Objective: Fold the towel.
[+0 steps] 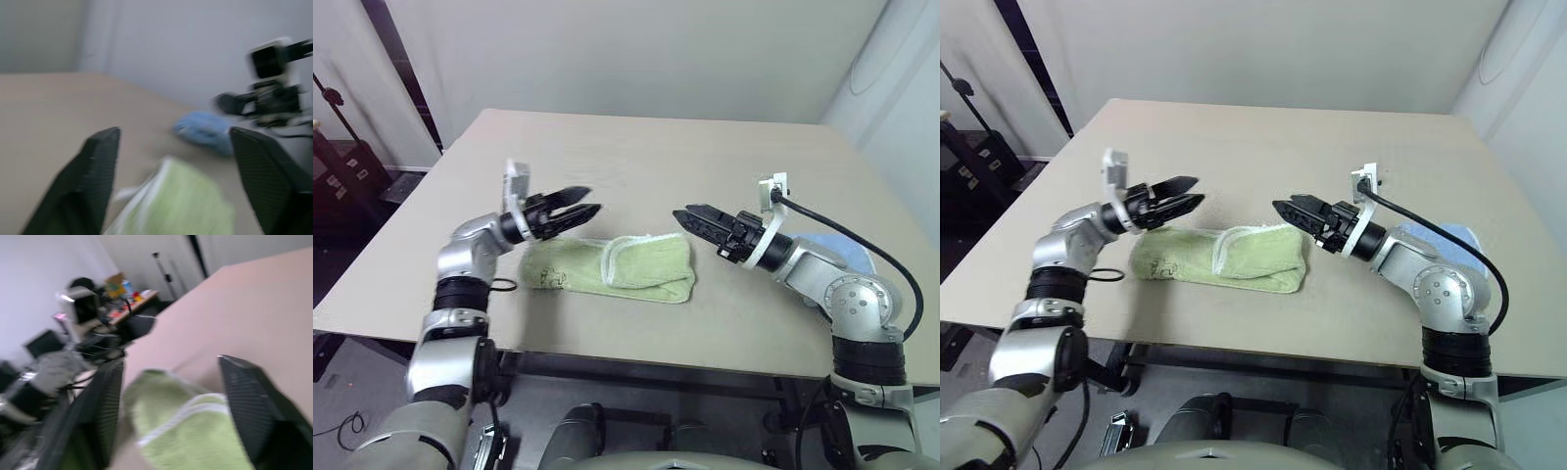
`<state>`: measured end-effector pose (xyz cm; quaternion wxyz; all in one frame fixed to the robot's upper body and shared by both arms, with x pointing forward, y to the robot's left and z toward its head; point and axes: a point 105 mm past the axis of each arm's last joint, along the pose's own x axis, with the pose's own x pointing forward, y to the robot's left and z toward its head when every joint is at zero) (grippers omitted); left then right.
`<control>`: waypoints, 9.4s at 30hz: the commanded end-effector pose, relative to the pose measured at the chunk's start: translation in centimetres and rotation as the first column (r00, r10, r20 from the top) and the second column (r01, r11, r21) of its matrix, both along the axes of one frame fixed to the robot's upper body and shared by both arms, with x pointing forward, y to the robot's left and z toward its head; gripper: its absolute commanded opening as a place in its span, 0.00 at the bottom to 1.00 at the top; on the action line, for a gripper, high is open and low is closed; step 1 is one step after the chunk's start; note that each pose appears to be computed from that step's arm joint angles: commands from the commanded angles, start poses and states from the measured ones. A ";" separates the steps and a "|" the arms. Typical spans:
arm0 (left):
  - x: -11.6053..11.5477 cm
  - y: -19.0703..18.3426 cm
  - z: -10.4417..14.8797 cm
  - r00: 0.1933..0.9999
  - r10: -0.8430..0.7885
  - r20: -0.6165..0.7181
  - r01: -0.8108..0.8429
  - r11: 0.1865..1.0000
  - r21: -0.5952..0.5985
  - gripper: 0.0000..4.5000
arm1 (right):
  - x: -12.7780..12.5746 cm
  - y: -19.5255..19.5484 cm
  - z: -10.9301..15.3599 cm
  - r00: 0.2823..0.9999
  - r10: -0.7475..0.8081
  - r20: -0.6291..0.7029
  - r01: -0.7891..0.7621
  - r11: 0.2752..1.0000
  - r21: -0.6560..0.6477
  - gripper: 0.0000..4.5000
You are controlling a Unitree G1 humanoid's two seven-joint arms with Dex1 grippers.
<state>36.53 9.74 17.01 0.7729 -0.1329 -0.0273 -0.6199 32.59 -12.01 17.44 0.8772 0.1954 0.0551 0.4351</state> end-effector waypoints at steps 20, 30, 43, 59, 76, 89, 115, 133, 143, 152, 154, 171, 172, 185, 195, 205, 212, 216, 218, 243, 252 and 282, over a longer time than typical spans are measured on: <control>-2.3 -3.4 -12.7 0.999 -0.019 -0.049 0.037 0.920 0.390 0.01 | 1.9 0.7 -13.8 0.987 -0.113 -0.112 0.052 0.895 -0.442 0.00; -3.1 0.4 -4.7 0.985 -0.128 -0.119 0.144 0.979 0.144 0.13 | 1.3 0.4 -6.3 0.999 -0.036 -0.005 0.034 0.979 -0.203 0.04; -6.9 14.2 -3.0 0.801 0.268 -0.536 -0.204 0.963 0.177 1.00 | 0.0 2.6 -4.6 0.996 0.045 -0.072 -0.050 0.996 -0.073 0.99; -9.9 17.3 -9.7 0.337 0.457 -0.823 -0.300 0.881 0.366 1.00 | 1.3 2.9 -6.2 0.964 0.009 -0.268 -0.015 1.000 -0.019 0.99; -3.9 14.4 -9.5 0.316 0.386 -0.867 -0.424 0.875 0.235 1.00 | 2.3 0.9 -6.7 0.955 -0.137 -0.263 0.123 0.990 -0.069 0.99; -2.0 14.1 -9.2 0.316 0.393 -0.863 -0.494 0.845 0.205 0.63 | 2.6 0.4 -7.2 0.946 -0.201 -0.254 0.179 0.978 -0.106 1.00; -1.9 1.2 -1.8 0.753 0.027 -0.657 0.037 0.996 0.082 0.00 | -0.2 -5.3 -3.1 0.948 -0.303 -0.096 0.300 0.953 -0.039 1.00; -1.7 -10.0 -7.6 0.789 -0.026 -0.613 0.229 0.939 0.255 0.25 | -0.5 -8.1 -4.7 0.851 -0.513 -0.111 0.504 0.858 -0.103 1.00; -3.5 -7.4 -1.7 0.847 -0.250 -0.469 0.325 0.942 0.086 0.98 | -0.7 -7.5 -3.7 0.883 -0.455 -0.112 0.449 0.890 -0.076 1.00; -1.0 -0.9 -0.1 0.980 0.019 -0.197 0.017 0.984 0.180 0.99 | -0.4 -4.1 0.1 0.968 -0.246 0.038 0.248 0.967 -0.052 0.91; 0.0 0.0 -0.4 0.976 0.096 -0.193 -0.062 0.982 0.176 0.90 | -0.4 -2.6 1.4 0.981 -0.172 0.090 0.177 0.983 -0.054 0.79; -2.5 -4.7 -10.2 0.996 -0.032 0.081 -0.002 0.922 0.386 0.03 | 1.4 1.8 -10.2 0.980 0.027 -0.196 -0.087 0.948 -0.306 0.00; -2.8 -4.4 -11.2 0.997 -0.041 0.072 0.007 0.908 0.420 0.03 | 1.0 1.4 -11.7 0.974 0.015 -0.225 -0.092 0.937 -0.338 0.00; -2.2 -3.5 -9.4 0.999 -0.039 -0.031 0.046 0.963 0.267 0.03 | 0.5 1.2 -8.0 0.996 0.046 -0.080 -0.063 0.971 -0.229 0.00; 0.8 3.1 -4.5 0.952 0.201 -0.232 -0.161 0.970 0.180 0.61 | -0.8 0.6 -2.0 0.999 0.047 0.011 -0.047 0.998 -0.031 0.08; -0.2 3.9 -7.3 0.706 0.263 -0.658 -0.085 0.953 0.291 1.00 | 0.1 -0.1 -3.1 0.991 0.008 -0.137 -0.006 1.000 0.015 0.84; -1.0 0.3 -9.3 0.597 0.247 -0.763 0.023 0.946 0.324 1.00 | 0.3 -0.2 -3.0 0.984 0.006 -0.179 0.001 0.999 0.044 0.84; -1.3 -1.4 -10.3 0.521 0.251 -0.816 0.065 0.942 0.330 1.00 | 0.3 -0.5 -3.0 0.983 -0.011 -0.181 0.018 0.999 0.040 0.84; -1.5 -2.3 -10.2 0.489 0.215 -0.845 0.085 0.953 0.292 1.00 | 0.2 -0.7 -2.9 0.983 -0.017 -0.183 0.025 0.999 0.042 0.84; -1.5 -5.3 -10.1 0.449 0.109 -0.887 0.072 0.985 0.157 0.15 | 0.6 -2.5 -3.9 0.964 -0.162 -0.210 0.170 0.985 0.018 0.84; 0.9 2.6 -5.1 0.507 0.131 -0.852 -0.141 0.988 0.068 0.01 | 0.4 -2.2 -4.0 0.967 -0.141 -0.213 0.156 0.986 0.060 0.84; -1.0 28.4 -8.2 -0.002 0.568 -0.823 -0.950 0.257 0.180 0.01 | 2.0 1.6 -4.8 0.982 0.012 -0.186 -0.006 1.000 0.029 0.84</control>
